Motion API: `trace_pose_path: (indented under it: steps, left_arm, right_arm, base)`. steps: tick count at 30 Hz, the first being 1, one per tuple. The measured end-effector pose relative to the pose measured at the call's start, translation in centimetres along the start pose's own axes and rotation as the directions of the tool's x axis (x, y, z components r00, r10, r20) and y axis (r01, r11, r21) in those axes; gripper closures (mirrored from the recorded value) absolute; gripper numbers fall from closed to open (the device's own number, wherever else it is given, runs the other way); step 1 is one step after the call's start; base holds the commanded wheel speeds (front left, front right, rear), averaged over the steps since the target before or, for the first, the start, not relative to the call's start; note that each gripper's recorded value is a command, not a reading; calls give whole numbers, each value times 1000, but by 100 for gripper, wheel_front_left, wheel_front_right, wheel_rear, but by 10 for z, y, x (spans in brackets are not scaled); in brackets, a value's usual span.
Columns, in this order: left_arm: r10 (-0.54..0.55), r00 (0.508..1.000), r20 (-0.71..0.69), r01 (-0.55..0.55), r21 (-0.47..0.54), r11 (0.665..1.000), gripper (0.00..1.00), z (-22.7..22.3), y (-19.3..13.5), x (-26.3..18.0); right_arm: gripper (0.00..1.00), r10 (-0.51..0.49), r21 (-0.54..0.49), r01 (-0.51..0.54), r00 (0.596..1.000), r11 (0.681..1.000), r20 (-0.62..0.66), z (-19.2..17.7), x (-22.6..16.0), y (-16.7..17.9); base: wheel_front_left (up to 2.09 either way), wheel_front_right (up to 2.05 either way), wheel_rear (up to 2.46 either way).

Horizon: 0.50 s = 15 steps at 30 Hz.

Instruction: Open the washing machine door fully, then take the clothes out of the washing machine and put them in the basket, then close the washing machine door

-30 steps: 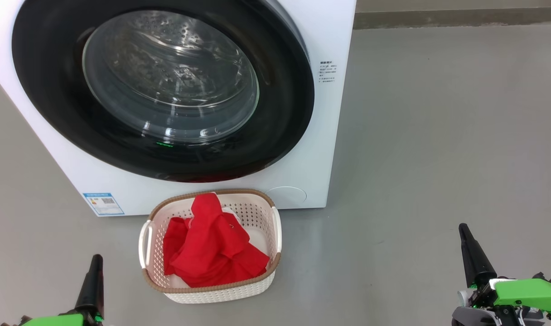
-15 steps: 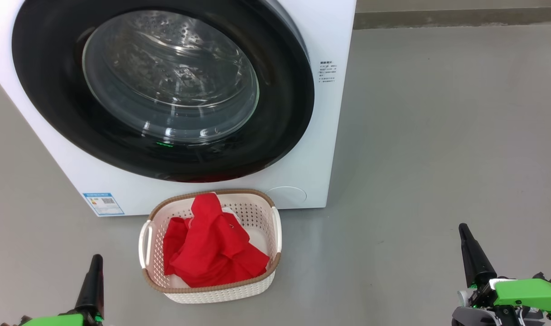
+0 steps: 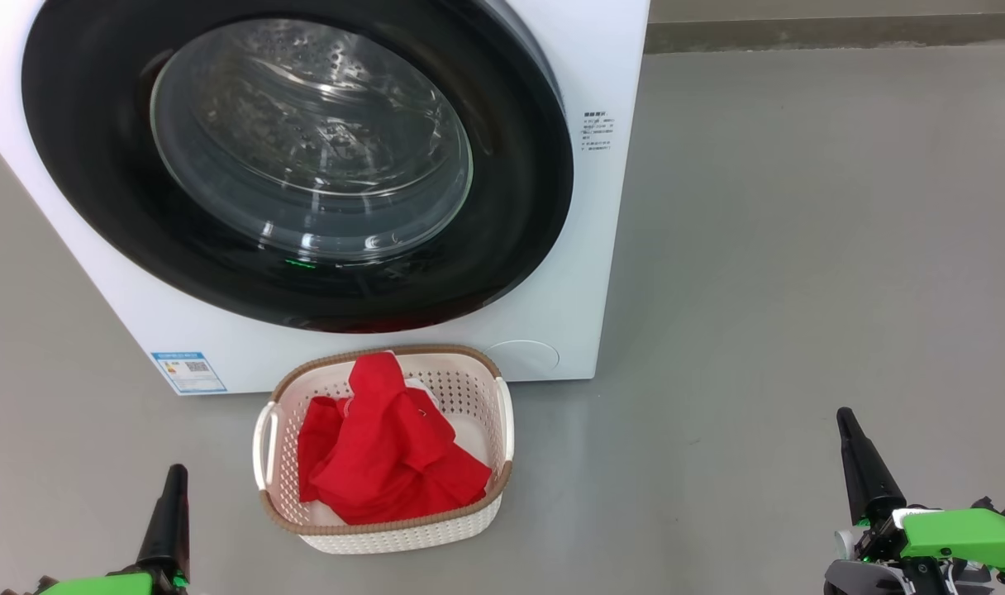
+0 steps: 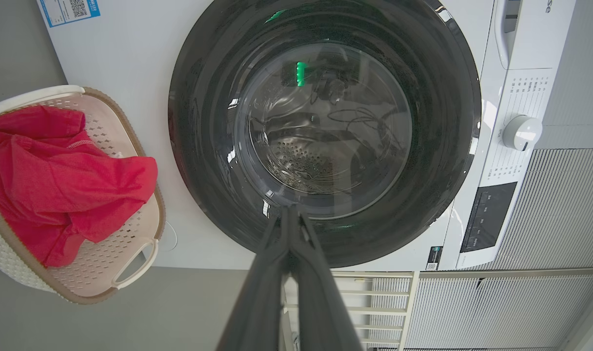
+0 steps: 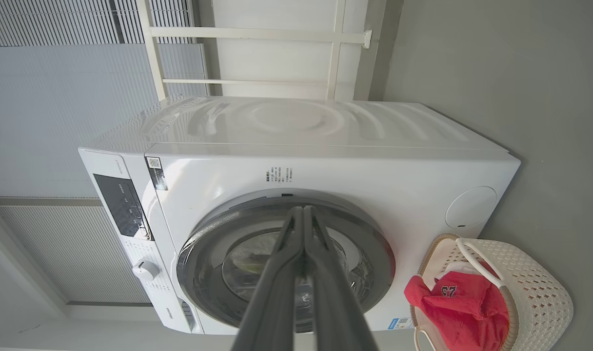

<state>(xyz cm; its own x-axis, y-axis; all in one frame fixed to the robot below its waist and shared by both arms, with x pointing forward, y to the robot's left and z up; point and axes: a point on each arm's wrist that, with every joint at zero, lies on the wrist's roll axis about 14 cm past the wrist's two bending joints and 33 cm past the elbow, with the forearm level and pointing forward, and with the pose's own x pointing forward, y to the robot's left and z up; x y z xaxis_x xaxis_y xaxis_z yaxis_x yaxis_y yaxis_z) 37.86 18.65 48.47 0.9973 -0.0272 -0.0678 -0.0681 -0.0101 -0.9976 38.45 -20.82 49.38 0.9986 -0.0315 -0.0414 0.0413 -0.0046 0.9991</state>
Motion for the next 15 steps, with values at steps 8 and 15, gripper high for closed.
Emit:
trace_pose_path:
  steps: [8, 15]
  left_arm:
    - [0, 1000, 0, 0, 0, 1000, 100, 0, 0, 0]
    - [0, 1000, 0, 0, 0, 1000, 100, 0, 0, 0]
  right_arm:
    - [100, 0, 0, 0, 1000, 1000, 0, 0, 0, 0]
    - [100, -2, 0, 2, 1000, 1000, 0, 0, 0, 0]
  base:
    - [0, 0, 0]
    - [0, 0, 0]
